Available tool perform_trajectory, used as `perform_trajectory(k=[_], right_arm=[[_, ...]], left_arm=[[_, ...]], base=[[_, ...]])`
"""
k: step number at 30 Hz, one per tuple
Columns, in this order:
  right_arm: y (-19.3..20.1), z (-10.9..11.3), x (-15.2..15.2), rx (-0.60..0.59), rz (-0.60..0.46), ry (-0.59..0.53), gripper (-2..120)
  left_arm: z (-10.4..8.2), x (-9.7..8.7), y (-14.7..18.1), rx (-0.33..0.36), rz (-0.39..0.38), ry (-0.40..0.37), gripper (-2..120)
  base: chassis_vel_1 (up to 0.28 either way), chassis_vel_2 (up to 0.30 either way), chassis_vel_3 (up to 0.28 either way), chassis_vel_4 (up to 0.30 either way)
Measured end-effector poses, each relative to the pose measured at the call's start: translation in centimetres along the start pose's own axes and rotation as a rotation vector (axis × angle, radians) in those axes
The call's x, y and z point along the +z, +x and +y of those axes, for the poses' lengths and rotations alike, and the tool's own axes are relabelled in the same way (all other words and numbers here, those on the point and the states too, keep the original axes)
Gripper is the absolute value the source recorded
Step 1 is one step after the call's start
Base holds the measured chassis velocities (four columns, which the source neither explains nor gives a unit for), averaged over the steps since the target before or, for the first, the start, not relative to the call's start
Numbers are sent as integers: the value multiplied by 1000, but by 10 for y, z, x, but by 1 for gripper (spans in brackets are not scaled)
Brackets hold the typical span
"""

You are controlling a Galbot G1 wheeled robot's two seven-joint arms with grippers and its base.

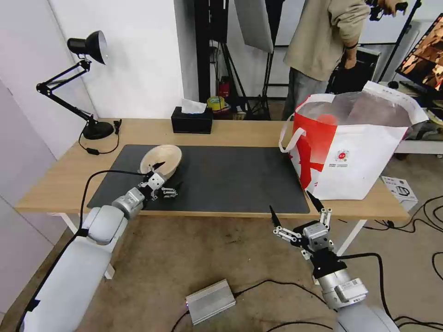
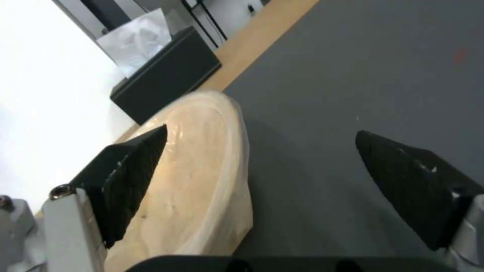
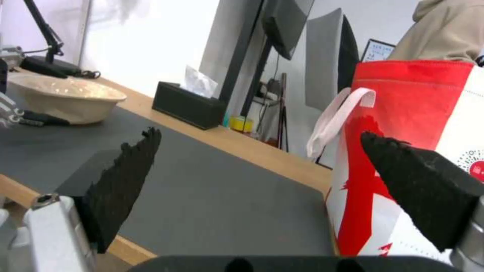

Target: Pick up the trash from the table and place it into the takeout bag.

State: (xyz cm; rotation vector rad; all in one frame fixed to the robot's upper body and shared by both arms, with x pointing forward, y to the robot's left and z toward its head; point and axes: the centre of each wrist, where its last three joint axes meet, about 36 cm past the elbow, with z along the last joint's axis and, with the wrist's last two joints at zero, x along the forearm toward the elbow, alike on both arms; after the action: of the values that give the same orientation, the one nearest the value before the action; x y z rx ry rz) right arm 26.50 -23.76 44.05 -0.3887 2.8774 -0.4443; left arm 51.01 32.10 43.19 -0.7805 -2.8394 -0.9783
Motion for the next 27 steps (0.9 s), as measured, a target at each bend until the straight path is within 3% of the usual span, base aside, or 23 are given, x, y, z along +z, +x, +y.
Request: perform_trajectory(k=[17, 27], right_arm=[[0, 0, 0, 0, 0, 0, 100], [0, 0, 0, 0, 0, 0, 100]], left_arm=[[-6, 3, -20, 3, 19, 0, 100], [1, 6, -29, -18, 34, -15, 100]], base=[[0, 0, 0, 0], [0, 0, 0, 0]])
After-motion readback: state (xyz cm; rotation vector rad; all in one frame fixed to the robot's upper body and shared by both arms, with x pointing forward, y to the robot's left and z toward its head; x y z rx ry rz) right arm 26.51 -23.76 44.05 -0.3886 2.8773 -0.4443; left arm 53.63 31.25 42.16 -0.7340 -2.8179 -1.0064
